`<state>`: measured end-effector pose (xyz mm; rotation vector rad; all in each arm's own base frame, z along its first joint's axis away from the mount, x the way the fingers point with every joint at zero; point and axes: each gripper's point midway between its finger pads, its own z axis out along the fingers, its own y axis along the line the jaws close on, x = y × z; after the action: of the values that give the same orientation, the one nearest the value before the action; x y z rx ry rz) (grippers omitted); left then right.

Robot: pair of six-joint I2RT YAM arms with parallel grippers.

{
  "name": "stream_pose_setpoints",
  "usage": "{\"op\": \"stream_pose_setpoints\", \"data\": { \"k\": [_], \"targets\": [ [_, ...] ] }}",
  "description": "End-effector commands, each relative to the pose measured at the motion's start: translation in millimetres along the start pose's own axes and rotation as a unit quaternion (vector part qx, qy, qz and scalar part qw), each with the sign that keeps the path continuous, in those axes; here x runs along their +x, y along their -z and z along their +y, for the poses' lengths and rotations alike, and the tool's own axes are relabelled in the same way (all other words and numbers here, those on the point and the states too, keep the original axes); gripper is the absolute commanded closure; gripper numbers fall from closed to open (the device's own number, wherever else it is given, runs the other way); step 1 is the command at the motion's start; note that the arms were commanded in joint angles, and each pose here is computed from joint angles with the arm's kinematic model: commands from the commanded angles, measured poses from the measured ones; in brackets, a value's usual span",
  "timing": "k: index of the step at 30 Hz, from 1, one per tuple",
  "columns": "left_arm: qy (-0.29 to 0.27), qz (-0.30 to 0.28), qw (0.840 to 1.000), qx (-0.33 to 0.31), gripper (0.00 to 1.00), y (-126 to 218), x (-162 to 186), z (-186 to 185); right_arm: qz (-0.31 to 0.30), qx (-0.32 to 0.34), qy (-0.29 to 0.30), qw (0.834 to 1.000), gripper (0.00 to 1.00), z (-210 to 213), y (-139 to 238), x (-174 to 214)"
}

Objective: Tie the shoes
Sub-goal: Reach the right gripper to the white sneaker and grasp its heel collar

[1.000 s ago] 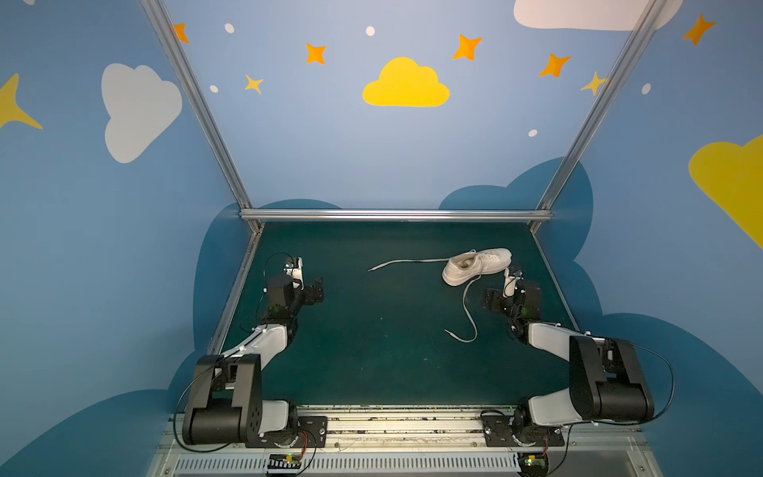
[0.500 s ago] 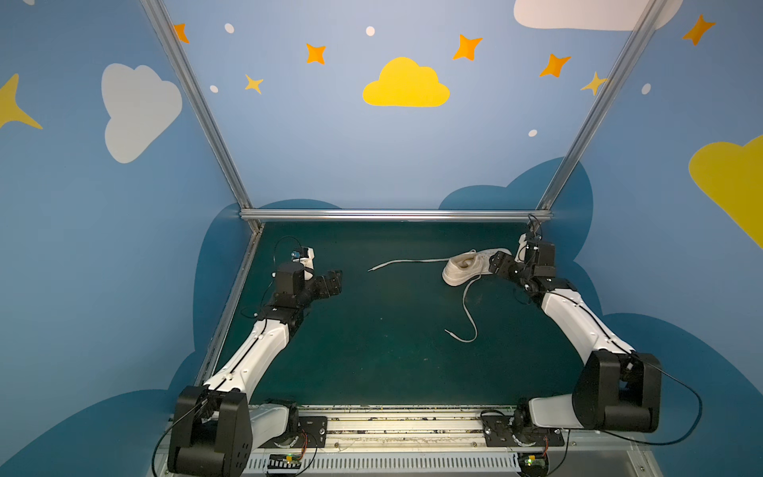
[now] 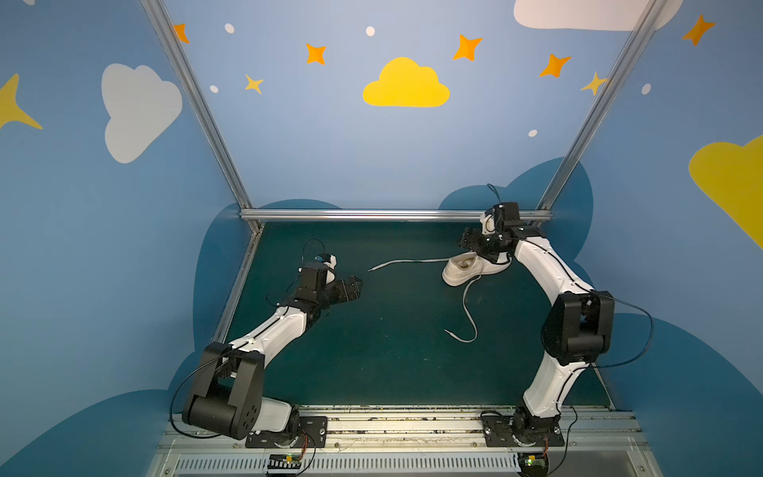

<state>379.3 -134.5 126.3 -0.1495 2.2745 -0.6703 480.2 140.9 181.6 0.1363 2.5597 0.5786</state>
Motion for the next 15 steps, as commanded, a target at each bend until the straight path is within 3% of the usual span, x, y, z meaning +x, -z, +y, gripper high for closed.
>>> {"op": "stream_pose_setpoints", "data": {
  "k": [1, 8, 15],
  "targets": [
    [-0.002, -0.003, 1.0, 0.015, 0.01, 1, -7, -9, 0.083, 0.039, 0.02, 0.996, 0.18, -1, -11, 31],
    [-0.006, 0.007, 1.0, 0.012, 0.01, 3, -3, -8, 0.135, 0.104, 0.063, 0.983, 0.49, -3, -33, 41],
    [-0.005, 0.01, 1.0, 0.013, 0.01, 3, -1, -9, 0.153, 0.149, 0.11, 0.971, 0.61, -10, -45, 40]
  ]
}}
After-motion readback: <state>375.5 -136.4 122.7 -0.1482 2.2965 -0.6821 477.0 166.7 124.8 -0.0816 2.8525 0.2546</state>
